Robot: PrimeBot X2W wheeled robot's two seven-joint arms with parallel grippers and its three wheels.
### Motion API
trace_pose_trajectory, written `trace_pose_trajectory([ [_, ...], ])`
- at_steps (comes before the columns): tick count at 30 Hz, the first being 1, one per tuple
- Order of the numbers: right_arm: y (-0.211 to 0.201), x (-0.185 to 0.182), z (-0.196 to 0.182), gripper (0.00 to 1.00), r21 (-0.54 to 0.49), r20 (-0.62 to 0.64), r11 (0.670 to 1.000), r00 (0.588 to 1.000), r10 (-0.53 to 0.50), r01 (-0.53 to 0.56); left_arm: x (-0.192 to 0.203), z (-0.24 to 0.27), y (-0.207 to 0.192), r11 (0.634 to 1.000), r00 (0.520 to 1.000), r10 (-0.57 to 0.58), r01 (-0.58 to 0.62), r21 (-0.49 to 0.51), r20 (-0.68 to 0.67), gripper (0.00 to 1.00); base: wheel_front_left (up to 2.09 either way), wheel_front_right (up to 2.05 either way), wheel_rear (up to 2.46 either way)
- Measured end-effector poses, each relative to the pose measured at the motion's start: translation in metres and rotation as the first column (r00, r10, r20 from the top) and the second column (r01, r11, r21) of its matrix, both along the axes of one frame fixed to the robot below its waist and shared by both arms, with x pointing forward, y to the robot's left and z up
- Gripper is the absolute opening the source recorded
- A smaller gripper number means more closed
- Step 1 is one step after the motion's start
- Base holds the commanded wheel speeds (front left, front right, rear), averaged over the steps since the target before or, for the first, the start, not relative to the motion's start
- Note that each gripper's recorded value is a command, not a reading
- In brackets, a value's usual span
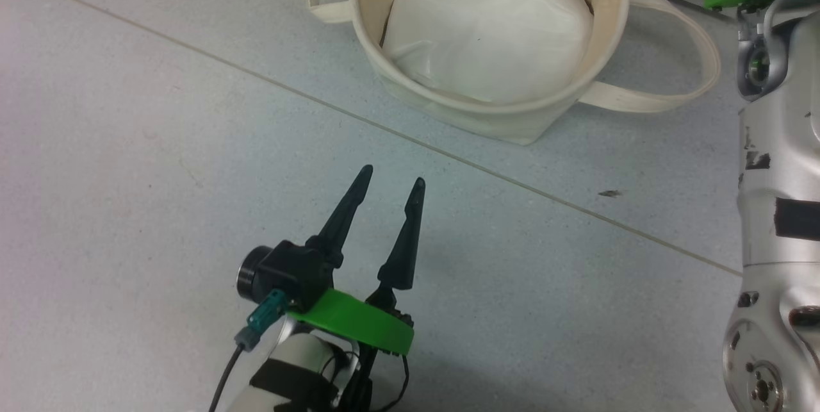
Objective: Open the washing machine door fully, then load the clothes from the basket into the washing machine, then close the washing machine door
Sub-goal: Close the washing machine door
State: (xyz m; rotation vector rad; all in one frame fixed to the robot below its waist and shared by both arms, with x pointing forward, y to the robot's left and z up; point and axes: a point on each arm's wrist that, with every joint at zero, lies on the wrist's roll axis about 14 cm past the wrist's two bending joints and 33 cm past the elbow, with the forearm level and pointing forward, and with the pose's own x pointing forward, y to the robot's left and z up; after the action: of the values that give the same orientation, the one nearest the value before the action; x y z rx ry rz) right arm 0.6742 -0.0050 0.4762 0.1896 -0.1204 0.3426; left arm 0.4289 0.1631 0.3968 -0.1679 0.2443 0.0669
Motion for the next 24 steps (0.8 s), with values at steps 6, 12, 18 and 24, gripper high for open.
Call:
trace_pose_trajectory([
  [6,-0.019,0.005,-0.002,0.00,0.003,0.005,0.999,0.999,-0.053,0.053,0.003,-0.005,-0.004,1.000,1.000,-0.010,0.010,-0.007,-0.009,1.00,0.00,0.00,0.00],
  [12,-0.037,0.010,0.007,0.00,0.016,0.020,0.995,0.994,-0.103,0.103,0.007,-0.005,-0.009,1.000,1.000,-0.023,0.023,-0.010,-0.005,1.00,0.00,0.00,0.00],
  [18,-0.046,0.009,0.009,0.00,0.020,0.021,0.992,0.992,-0.121,0.121,0.010,-0.006,-0.012,0.999,0.999,-0.036,0.036,-0.011,-0.004,1.00,0.00,0.00,0.00],
  [24,-0.043,0.012,0.005,0.00,0.043,0.018,0.992,0.993,-0.118,0.117,0.010,-0.014,-0.013,0.999,0.999,-0.039,0.038,-0.013,-0.023,1.00,0.00,0.00,0.00],
])
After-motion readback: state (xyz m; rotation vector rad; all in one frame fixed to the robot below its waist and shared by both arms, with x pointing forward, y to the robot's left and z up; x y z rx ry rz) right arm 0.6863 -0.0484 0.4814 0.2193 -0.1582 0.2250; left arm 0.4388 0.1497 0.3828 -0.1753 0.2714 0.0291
